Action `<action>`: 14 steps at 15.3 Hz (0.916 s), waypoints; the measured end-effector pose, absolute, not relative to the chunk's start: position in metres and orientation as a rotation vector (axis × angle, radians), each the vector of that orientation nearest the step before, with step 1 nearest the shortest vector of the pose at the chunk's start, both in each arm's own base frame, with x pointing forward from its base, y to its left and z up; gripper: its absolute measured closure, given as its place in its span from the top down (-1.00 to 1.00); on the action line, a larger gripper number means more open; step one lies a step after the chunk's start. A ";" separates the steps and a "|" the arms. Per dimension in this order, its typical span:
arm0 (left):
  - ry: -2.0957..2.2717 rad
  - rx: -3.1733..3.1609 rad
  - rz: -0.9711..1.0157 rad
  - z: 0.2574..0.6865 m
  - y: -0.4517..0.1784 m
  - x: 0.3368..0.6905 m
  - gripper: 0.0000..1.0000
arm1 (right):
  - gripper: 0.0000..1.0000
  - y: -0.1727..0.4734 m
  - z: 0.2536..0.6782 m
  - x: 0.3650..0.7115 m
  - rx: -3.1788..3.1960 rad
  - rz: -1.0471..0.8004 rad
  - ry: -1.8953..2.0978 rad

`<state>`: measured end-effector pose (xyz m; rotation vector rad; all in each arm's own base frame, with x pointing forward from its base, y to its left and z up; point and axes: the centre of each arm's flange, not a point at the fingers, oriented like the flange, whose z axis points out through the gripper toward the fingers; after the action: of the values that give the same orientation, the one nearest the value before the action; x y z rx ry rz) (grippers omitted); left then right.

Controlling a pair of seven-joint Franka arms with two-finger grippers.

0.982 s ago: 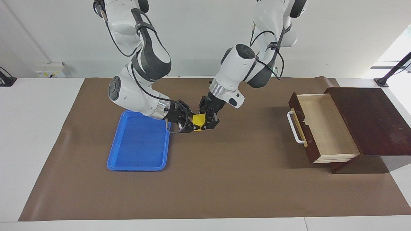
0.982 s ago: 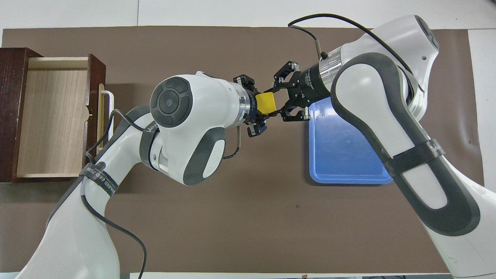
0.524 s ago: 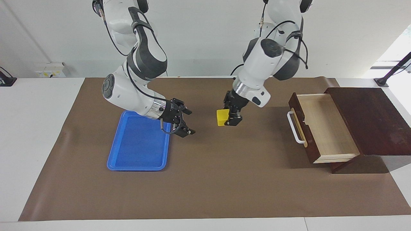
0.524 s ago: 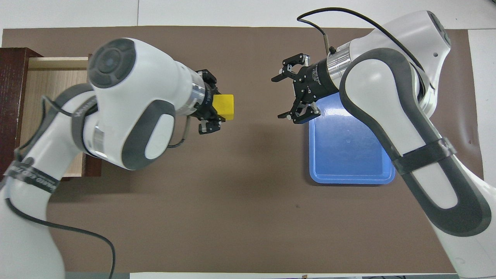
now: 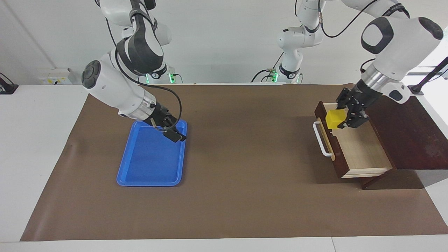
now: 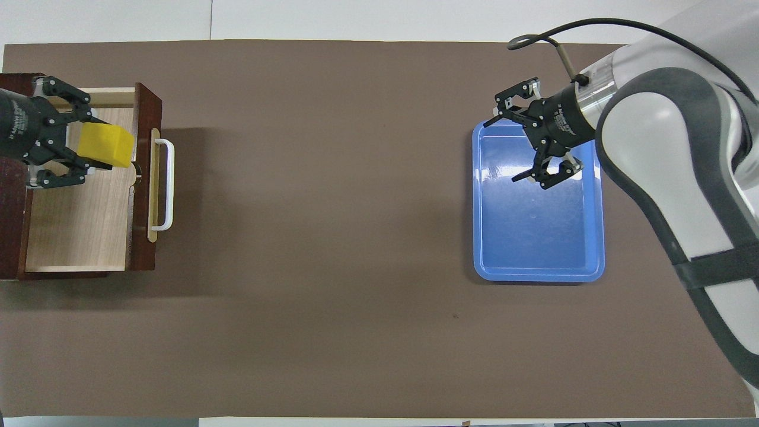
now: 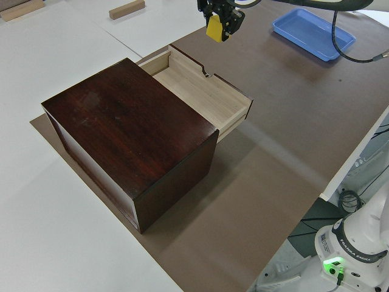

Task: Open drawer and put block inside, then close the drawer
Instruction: 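Place the yellow block inside the open drawer with the left gripper, then withdraw the left gripper from the drawer while the right gripper returns to rest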

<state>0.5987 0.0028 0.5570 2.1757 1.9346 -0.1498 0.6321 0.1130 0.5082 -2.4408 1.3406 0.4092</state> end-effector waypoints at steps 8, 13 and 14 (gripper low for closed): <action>2.050 2.122 -0.107 0.453 0.070 0.583 0.34 | 1.00 0.027 0.573 0.593 -2.976 0.162 0.533; 2.036 2.155 -0.096 0.506 0.030 0.589 1.00 | 1.00 -0.037 0.603 0.575 -3.090 0.077 0.122; 2.054 2.175 -0.063 0.515 -0.008 0.590 1.00 | 1.00 -0.045 0.608 0.570 -3.104 0.080 0.060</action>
<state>0.5904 -0.0082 0.5149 2.1754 2.0537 -0.0632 0.5701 -0.0447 0.6075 -3.1042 0.0596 0.0804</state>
